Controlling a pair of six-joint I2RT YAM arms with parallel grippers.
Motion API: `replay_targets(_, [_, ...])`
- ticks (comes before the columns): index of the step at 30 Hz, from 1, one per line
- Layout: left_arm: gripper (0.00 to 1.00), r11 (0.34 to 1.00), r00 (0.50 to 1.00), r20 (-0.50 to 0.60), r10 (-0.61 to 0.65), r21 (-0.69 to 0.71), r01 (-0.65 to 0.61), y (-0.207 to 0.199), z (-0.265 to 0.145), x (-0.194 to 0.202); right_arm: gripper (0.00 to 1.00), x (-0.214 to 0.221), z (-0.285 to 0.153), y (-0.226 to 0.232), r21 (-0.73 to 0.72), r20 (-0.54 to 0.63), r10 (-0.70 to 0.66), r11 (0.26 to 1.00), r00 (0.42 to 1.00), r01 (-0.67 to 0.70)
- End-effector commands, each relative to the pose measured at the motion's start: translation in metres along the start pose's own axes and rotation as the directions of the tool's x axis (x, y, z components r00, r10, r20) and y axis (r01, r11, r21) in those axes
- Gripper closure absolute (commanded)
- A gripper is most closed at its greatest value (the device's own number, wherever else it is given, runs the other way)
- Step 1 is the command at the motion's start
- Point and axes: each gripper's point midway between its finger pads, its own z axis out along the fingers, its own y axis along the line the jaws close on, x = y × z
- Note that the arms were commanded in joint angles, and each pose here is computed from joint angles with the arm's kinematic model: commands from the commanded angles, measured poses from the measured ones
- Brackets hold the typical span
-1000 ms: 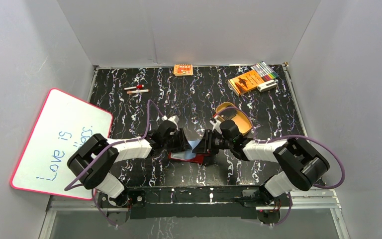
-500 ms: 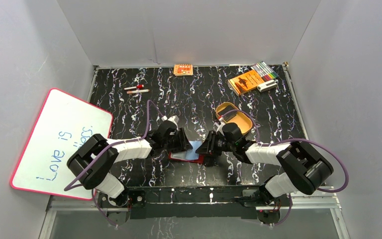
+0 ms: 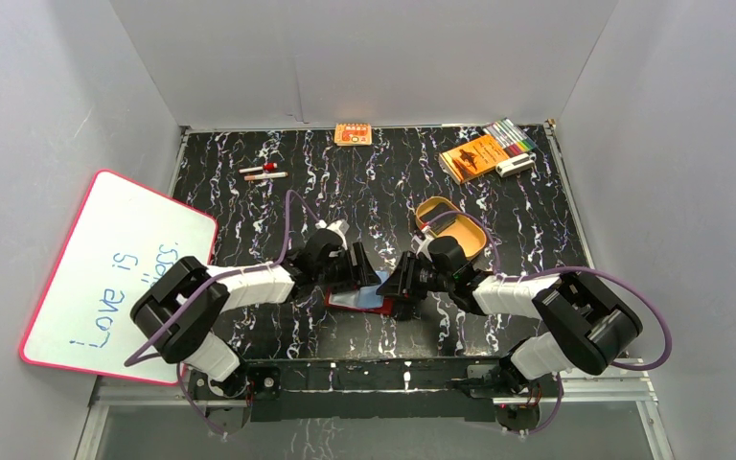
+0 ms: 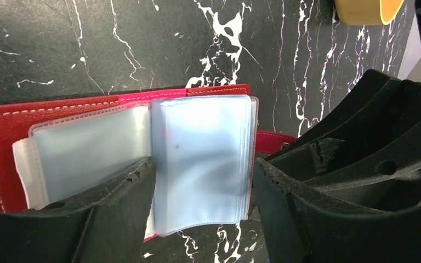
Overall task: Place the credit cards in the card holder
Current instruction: Open the card holder at the center of the board.
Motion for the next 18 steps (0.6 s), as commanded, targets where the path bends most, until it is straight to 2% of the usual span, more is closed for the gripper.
replay_targets(1, [0.36, 0.992, 0.996, -0.09, 0.005, -0.128, -0.016, 0.0361, 0.0062, 0.0234, 0.59, -0.0135, 0.0017, 0.0189, -0.064, 0.029, -0.037, 0.997, 0.999, 0.039])
replay_targets(12, [0.4, 0.992, 0.994, -0.113, 0.003, -0.122, -0.016, 0.0375, 0.0115, 0.0283, 0.62, -0.0155, 0.0018, 0.0254, -0.093, 0.034, -0.054, 0.994, 0.998, 0.057])
replay_targets(18, [0.52, 0.992, 0.993, -0.119, 0.0, -0.128, -0.015, 0.0407, 0.013, 0.0306, 0.63, -0.0161, 0.0017, 0.026, -0.094, 0.038, -0.055, 0.994, 0.998, 0.058])
